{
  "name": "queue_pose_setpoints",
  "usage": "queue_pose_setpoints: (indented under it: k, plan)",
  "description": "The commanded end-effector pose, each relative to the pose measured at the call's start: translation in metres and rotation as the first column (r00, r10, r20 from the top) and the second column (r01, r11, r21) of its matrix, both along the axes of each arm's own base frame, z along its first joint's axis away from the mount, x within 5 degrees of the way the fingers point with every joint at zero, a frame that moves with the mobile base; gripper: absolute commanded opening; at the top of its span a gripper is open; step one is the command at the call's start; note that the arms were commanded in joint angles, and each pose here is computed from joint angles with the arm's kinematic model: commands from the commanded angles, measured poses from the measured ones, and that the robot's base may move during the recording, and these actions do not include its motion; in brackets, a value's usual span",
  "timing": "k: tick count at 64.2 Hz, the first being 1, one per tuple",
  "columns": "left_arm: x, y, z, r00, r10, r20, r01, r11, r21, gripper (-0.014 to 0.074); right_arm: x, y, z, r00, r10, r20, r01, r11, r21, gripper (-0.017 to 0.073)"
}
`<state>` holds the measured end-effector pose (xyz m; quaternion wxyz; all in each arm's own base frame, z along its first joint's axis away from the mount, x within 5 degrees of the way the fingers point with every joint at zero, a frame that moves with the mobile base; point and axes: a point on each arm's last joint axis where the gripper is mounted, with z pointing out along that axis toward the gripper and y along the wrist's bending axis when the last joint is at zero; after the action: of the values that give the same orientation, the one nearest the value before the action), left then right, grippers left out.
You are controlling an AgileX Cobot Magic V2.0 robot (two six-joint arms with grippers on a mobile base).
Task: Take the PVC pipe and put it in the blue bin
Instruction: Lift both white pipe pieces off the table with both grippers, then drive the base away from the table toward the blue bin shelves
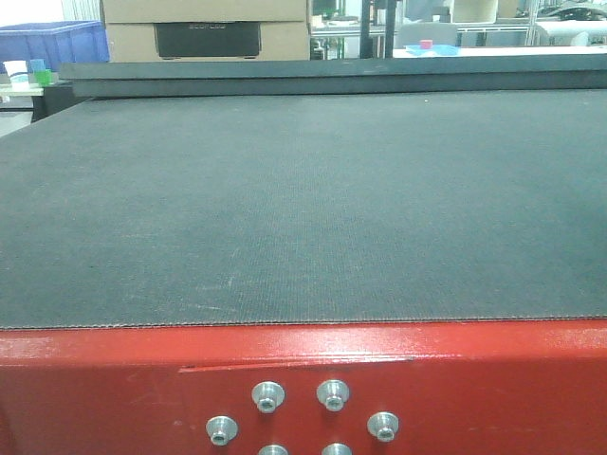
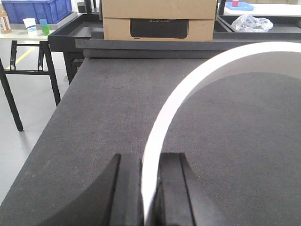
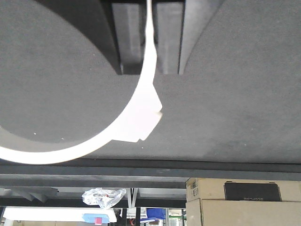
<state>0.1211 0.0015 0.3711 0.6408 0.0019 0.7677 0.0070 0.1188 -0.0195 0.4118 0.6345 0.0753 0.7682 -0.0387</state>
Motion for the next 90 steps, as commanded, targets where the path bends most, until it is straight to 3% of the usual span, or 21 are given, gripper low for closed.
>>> queue_pose_setpoints:
  k: [1, 90]
  plan:
    - [-0.0011, 0.0008, 0.0033, 0.999, 0.008, 0.037, -0.008, 1.0, -0.007, -0.0111, -0.0017, 0.0004, 0.0024, 1.0, 0.002, 0.027, -0.002, 1.0, -0.01, -0.0168]
    - [-0.0011, 0.0008, 0.0033, 0.999, 0.008, 0.037, -0.008, 1.0, -0.007, -0.0111, -0.0017, 0.0004, 0.0026, 1.0, 0.002, 0.028, -0.002, 1.0, -0.01, -0.0168]
